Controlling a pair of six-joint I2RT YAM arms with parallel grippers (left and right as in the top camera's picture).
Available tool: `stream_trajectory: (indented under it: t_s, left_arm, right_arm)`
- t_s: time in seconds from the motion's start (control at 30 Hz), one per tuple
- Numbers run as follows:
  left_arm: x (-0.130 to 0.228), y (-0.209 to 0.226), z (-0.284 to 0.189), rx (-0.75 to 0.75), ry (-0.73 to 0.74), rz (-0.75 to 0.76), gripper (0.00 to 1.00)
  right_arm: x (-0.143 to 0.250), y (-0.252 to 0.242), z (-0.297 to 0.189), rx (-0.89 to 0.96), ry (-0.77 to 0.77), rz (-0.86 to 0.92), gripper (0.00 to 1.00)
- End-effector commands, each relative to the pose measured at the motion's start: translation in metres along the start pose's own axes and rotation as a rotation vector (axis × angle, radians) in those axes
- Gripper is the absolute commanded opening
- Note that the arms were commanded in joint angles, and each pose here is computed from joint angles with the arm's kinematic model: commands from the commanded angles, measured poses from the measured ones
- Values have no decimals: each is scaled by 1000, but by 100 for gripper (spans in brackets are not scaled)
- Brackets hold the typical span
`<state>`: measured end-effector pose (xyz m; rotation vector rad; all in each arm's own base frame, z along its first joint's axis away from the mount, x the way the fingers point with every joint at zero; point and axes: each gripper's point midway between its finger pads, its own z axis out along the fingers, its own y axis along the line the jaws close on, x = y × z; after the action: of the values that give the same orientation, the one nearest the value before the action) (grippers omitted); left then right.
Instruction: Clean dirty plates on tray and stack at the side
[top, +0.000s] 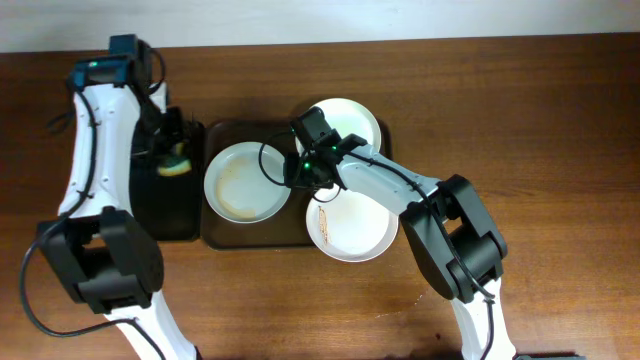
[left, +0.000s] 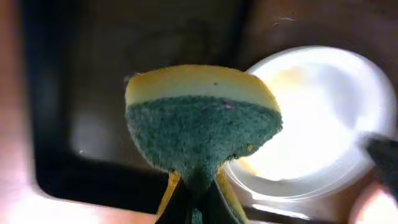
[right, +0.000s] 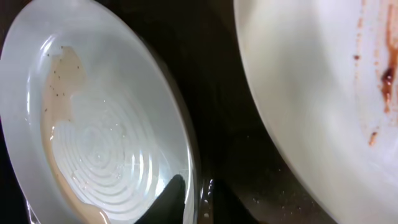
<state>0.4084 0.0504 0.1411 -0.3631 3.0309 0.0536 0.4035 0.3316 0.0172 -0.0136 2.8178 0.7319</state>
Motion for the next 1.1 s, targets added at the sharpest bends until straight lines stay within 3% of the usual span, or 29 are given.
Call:
stream_trajectory:
  t_s: [0.0, 0.03, 0.1, 0.13, 0.17, 0.27, 0.43, 0.63, 0.77, 0.83, 1.07]
  left_arm:
    - [23, 41, 43, -123, 97, -57, 0]
    - [29, 42, 59, -124, 108, -58, 0]
    - [36, 41, 88, -125, 110, -58, 0]
    - [38, 41, 97, -124, 107, -58, 0]
    - [39, 42, 110, -123, 93, -63, 0]
    - [35, 47, 116, -121, 68, -79, 0]
    - [27, 46, 116, -117, 34, -82, 0]
    - [24, 46, 116, -116, 24, -83, 0]
    - [24, 46, 116, -116, 21, -83, 0]
    - [23, 46, 116, -116, 17, -83, 0]
    - [18, 46, 116, -114, -2, -85, 0]
  right_arm:
    - [-1, -3, 6, 5, 3, 7, 31]
    - [-1, -3, 6, 4, 2, 7, 43]
    - [-1, -2, 6, 3, 0, 7, 48]
    - [-2, -2, 6, 2, -1, 6, 45]
    - [-2, -2, 6, 1, -2, 6, 29]
    - [0, -2, 10, 34, -22, -9, 8]
    - [4, 7, 10, 89, -36, -60, 4]
    - [-57, 38, -92, 342, -142, -354, 4]
    - [-73, 32, -115, 468, -203, -427, 4]
    - [-83, 24, -131, 648, -295, -485, 4]
    - [-68, 76, -192, 1118, -642, -675, 4]
